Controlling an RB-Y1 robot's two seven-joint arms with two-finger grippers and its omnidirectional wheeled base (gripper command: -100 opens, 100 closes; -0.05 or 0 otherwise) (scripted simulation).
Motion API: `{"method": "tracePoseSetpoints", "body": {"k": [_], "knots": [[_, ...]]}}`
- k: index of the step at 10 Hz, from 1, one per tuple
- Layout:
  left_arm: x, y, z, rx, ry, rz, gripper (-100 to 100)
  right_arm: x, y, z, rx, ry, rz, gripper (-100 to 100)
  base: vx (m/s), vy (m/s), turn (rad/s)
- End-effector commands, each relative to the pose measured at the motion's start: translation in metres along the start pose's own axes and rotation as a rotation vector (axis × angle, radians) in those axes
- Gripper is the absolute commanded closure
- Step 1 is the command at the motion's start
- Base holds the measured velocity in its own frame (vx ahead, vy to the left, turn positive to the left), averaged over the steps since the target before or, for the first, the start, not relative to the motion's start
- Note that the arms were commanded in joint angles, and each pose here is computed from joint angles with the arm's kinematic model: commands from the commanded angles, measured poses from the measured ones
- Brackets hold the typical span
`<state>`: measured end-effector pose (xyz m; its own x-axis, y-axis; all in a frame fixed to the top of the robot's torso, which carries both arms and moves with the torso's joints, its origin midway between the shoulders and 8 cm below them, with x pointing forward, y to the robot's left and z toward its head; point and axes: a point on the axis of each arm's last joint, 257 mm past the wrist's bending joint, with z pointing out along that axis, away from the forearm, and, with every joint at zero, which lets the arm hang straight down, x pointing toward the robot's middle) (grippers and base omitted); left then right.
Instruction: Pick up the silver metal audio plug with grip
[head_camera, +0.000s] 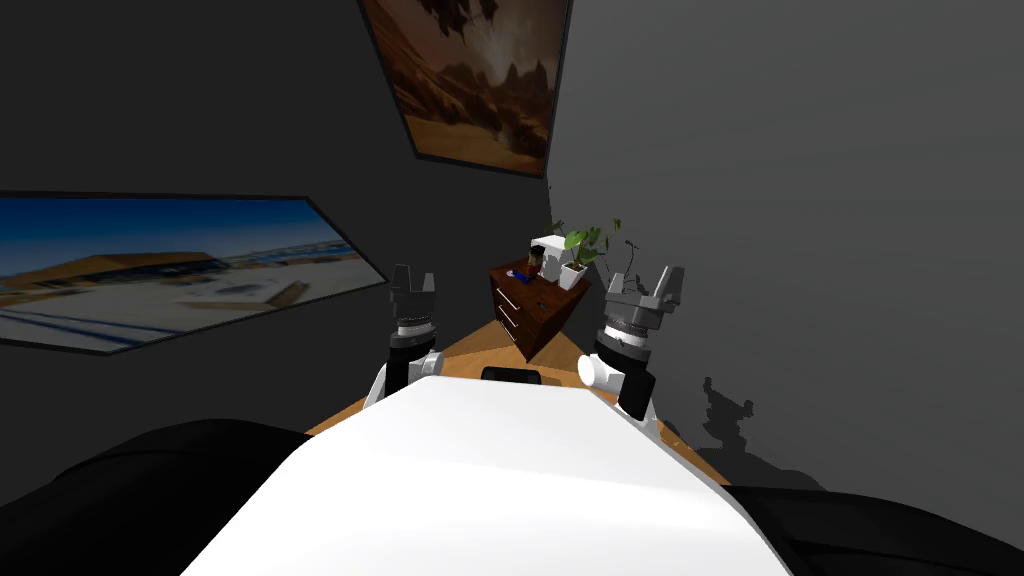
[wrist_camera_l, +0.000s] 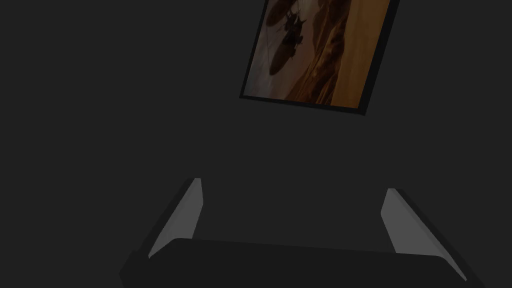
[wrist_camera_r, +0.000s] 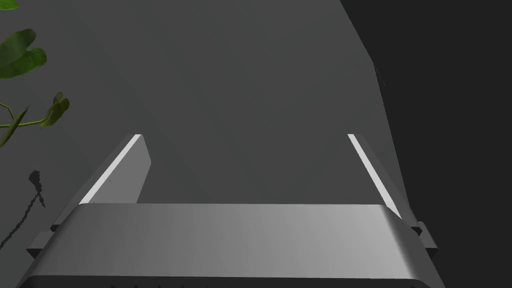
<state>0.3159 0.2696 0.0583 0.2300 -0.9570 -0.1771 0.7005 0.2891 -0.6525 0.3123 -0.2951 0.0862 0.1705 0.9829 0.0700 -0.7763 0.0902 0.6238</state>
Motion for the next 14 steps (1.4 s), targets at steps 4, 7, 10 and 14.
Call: {"method": "tracePoseSetpoints", "body": {"k": [4, 7, 10, 14], "knots": [[0.000, 0.000, 0.000, 0.000, 0.000, 0.000, 0, 0.027, -0.018, -0.010, 0.055, 0.122, -0.004, -100, -0.045, -0.060, 0.051], [0.000, 0.000, 0.000, 0.000, 0.000, 0.000, 0, 0.047, -0.038, -0.025, 0.117, 0.213, -0.003, -100, -0.045, -0.048, 0.080], [0.000, 0.000, 0.000, 0.000, 0.000, 0.000, 0, 0.067, -0.064, -0.050, 0.199, 0.304, -0.001, -100, -0.032, -0.043, 0.079], [0.000, 0.000, 0.000, 0.000, 0.000, 0.000, 0, 0.086, -0.094, -0.086, 0.299, 0.416, -0.006, -100, -0.027, -0.030, 0.102]]}}
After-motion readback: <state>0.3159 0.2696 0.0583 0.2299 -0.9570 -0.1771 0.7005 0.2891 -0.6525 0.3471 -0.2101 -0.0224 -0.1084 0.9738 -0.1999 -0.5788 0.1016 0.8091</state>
